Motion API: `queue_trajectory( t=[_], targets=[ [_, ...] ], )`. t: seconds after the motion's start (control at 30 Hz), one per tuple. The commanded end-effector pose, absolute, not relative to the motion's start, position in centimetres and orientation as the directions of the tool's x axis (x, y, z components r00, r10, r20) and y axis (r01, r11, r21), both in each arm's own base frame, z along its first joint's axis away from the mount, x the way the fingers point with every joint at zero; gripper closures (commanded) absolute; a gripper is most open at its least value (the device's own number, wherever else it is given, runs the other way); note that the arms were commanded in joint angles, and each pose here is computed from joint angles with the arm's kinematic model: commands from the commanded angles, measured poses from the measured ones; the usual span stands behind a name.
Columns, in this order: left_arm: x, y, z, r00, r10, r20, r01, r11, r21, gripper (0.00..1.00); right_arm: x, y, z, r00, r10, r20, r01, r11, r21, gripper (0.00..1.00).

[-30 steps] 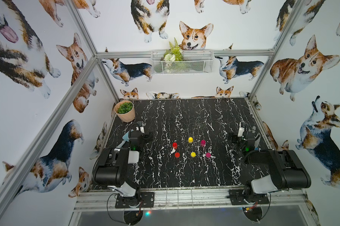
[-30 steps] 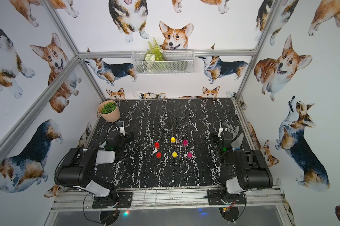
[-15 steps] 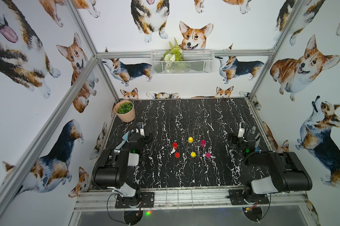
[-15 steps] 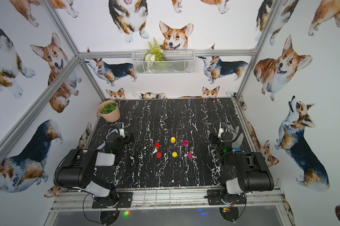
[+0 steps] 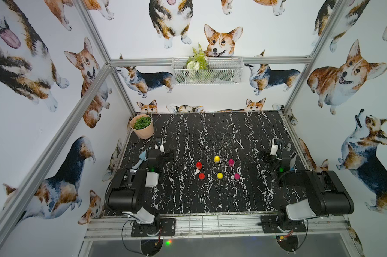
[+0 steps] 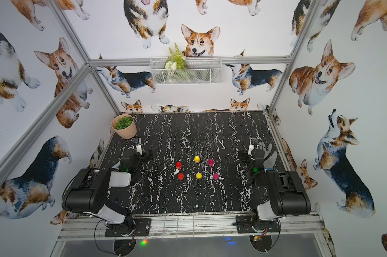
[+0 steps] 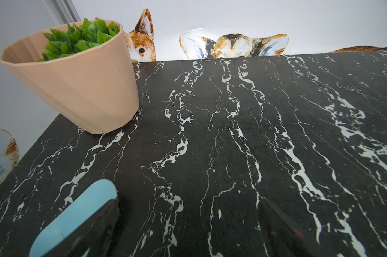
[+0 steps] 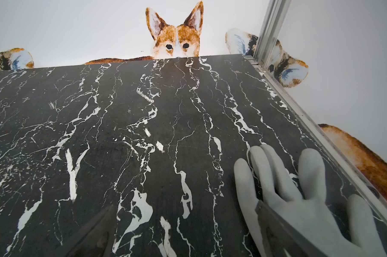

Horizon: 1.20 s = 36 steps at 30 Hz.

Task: Close the paint jar lid
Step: Pick up the paint jar from the center of the board.

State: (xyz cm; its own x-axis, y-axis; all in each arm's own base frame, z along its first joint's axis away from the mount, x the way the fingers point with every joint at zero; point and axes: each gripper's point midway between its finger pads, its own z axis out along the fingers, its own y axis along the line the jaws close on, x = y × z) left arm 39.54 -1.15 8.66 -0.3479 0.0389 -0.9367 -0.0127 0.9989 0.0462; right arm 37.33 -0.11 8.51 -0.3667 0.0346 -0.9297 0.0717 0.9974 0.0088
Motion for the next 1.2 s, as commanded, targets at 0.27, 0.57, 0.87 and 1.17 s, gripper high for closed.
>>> queue_trajectory(
  t=[0.27,0.57,0.87,1.17],
  targets=[
    [39.9,-1.2,8.9,-0.346,0.045,-0.937,-0.006,0.999,0.05,0.0,37.6,-0.1,9.1,-0.347,0.026,-0.938,0.073,0.997,0.001,0.0],
    [39.9,-1.3,8.9,-0.346,0.047,-0.937,-0.005,0.999,0.052,0.0,37.6,-0.2,9.1,-0.346,0.026,-0.938,0.075,0.997,0.0,0.0],
    [39.9,-1.3,8.9,-0.348,0.047,-0.936,-0.004,0.999,0.051,0.0,37.6,-0.2,9.1,-0.346,0.026,-0.938,0.075,0.997,0.0,0.0],
    [40.1,-1.7,8.9,-0.351,0.048,-0.935,0.022,0.999,0.043,0.0,35.4,0.4,14.5,-0.291,0.009,-0.957,0.072,0.997,-0.012,0.02]
  ],
)
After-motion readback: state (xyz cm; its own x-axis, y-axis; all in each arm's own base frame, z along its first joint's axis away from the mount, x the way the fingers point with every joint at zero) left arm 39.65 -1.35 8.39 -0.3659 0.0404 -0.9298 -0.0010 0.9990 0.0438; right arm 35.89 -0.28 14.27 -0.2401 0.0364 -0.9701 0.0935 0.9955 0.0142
